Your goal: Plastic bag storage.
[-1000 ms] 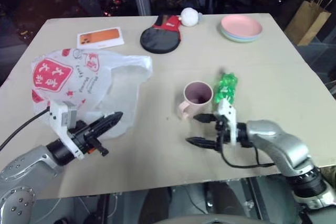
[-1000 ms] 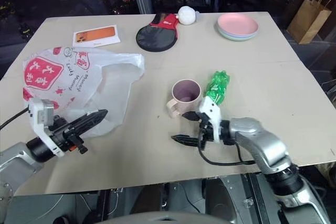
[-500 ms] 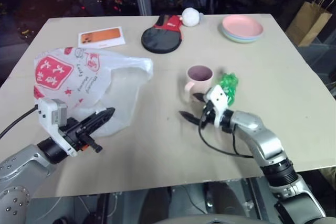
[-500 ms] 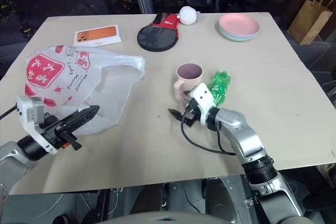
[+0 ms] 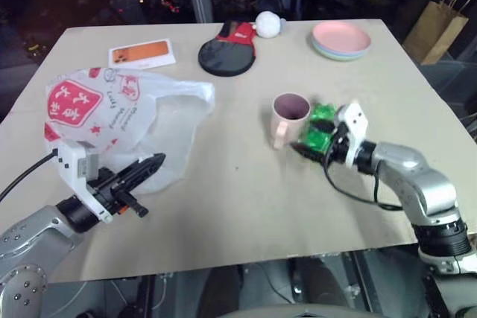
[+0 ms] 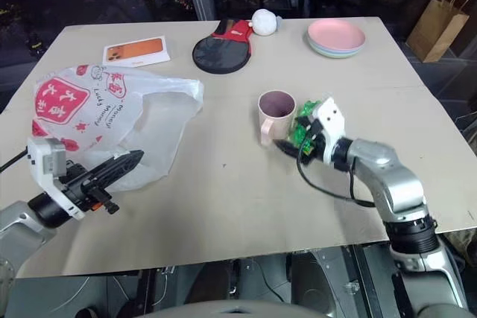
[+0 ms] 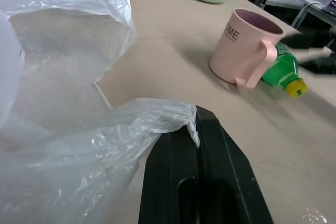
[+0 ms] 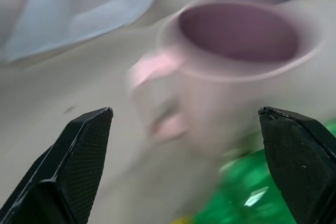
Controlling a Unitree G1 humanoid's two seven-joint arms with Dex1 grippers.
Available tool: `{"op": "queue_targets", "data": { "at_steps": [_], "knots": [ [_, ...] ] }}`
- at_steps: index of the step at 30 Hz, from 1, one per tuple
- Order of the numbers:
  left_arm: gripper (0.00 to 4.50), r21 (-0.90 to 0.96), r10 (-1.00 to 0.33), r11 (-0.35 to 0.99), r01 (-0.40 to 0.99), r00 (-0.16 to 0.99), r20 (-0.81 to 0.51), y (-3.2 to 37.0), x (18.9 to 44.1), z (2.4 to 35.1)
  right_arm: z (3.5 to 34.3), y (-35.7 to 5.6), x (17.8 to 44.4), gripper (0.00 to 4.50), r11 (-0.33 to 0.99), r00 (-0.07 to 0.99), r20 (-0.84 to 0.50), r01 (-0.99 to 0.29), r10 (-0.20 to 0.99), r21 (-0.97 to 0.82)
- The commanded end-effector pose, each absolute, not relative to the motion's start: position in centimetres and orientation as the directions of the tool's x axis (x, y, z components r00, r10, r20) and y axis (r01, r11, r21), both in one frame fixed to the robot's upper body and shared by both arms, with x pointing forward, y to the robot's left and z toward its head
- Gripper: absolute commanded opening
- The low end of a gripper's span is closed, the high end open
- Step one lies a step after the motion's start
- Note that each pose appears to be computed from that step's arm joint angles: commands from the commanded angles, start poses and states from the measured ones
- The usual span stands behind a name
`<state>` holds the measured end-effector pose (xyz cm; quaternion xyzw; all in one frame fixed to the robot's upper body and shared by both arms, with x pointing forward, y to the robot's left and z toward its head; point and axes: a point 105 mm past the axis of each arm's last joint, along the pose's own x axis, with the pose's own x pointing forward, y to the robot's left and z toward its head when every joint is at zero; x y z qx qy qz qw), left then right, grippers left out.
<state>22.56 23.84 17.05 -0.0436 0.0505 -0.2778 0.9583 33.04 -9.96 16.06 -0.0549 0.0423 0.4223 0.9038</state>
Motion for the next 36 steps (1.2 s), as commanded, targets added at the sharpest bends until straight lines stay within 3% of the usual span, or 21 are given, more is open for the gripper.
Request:
{"op": "queue_targets", "data": {
  "at_steps": [1, 14, 21, 25, 30, 36],
  "knots": [
    [0.04, -0.093, -0.546, 0.836, 0.541, 0.836, -0.045, 23.6, 22.6, 17.5, 17.1, -9.2, 33.1, 4.50, 0.649, 0.654, -0.087, -0.757, 0.752, -0.082],
    [0.04, -0.091, -0.536, 0.843, 0.531, 0.844, -0.039, 23.7, 22.5, 17.1, 17.7, -7.7, 34.2, 4.50, 0.678, 0.683, -0.059, -0.730, 0.728, -0.084],
    [0.04, -0.098, -0.532, 0.844, 0.527, 0.846, -0.033, 23.5, 22.5, 16.7, 15.7, -7.4, 32.5, 4.50, 0.666, 0.662, -0.188, -0.744, 0.726, -0.049],
    [0.04, -0.097, -0.535, 0.842, 0.530, 0.844, -0.028, 23.4, 22.7, 16.7, 14.3, -6.6, 33.2, 4.50, 0.724, 0.712, -0.207, -0.689, 0.671, -0.023],
    [0.04, -0.093, -0.534, 0.843, 0.530, 0.845, -0.028, 23.5, 22.8, 16.9, 14.7, -6.5, 35.0, 4.50, 0.819, 0.811, -0.140, -0.574, 0.568, -0.003],
    [0.04, -0.093, -0.533, 0.844, 0.529, 0.845, -0.032, 23.5, 22.6, 16.8, 14.6, -6.2, 35.2, 4.50, 0.848, 0.840, -0.123, -0.528, 0.528, 0.030]
  ]
}}
